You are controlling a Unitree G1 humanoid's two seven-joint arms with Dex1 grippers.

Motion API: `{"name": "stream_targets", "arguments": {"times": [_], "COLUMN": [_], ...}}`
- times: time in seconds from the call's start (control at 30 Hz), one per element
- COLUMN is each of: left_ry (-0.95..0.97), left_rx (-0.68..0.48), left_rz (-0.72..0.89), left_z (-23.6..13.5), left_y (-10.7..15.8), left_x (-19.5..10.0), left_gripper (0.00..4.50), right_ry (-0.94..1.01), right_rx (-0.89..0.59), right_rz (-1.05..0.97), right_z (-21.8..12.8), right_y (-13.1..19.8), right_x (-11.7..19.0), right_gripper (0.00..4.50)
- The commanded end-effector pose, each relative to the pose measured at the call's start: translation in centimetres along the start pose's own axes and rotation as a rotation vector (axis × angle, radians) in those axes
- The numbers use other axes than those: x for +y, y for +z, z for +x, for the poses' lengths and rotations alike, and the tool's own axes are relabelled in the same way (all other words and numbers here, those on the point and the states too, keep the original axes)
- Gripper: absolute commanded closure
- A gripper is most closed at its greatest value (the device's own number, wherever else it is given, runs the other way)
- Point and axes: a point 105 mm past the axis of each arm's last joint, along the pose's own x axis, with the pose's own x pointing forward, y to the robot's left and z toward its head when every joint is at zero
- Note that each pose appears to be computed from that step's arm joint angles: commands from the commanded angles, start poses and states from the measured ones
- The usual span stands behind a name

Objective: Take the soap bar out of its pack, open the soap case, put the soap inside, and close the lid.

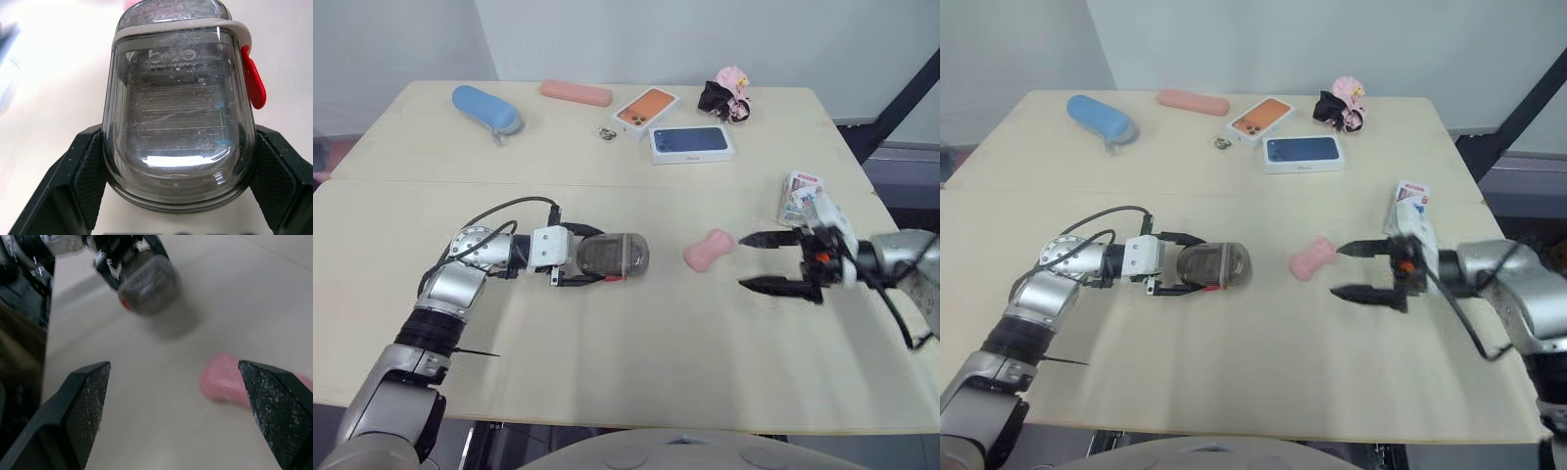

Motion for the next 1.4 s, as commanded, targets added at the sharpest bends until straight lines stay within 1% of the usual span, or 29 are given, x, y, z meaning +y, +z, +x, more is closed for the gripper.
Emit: {"name": "stream_targets", "arguments": {"times": [0.03, 0.17, 0.37, 0.63, 0.97, 1.0, 1.03, 1.07, 1.2, 1.4], "left_ry": [0.069, 0.110, 0.146, 0.161, 0.169, 0.170, 0.169, 0.169, 0.170, 0.166], "left_rx": [-0.097, -0.119, -0.110, -0.120, -0.123, -0.125, -0.125, -0.126, -0.128, -0.124], "left_rz": [0.112, 0.171, 0.205, 0.170, 0.140, 0.138, 0.137, 0.137, 0.138, 0.131], "left_z": [0.5, 1.2, 1.6, 1.9, 2.0, 2.0, 2.1, 2.1, 2.2, 2.1], "left_y": [2.8, 3.6, 3.7, 3.7, 3.8, 3.8, 3.9, 3.9, 4.1, 3.9], "left_x": [0.3, 0.0, 0.0, 0.0, 0.0, 0.1, 0.1, 0.1, 0.2, 0.0], "left_gripper": [1.04, 1.04, 1.04, 1.04, 1.04, 1.04, 1.04, 1.04, 1.04, 1.04], "right_ry": [-0.004, 0.057, 0.094, 0.090, 0.078, 0.075, 0.072, 0.068, 0.057, 0.080], "right_rx": [0.041, 0.038, 0.031, 0.029, 0.024, 0.025, 0.025, 0.026, 0.019, 0.005], "right_rz": [0.223, 0.309, 0.364, 0.394, 0.438, 0.444, 0.449, 0.455, 0.479, 0.505], "right_z": [2.4, 4.5, 5.2, 5.9, 6.4, 6.5, 6.6, 6.6, 6.8, 6.5], "right_y": [0.8, 1.7, 1.9, 2.1, 1.6, 1.5, 1.5, 1.4, 1.3, 1.2], "right_x": [0.9, 2.1, 2.6, 2.8, 2.9, 2.9, 2.8, 2.8, 2.6, 2.8], "right_gripper": [0.00, 0.00, 0.00, 0.00, 0.00, 0.56, 0.81, 1.25, 2.45, 2.47]}}
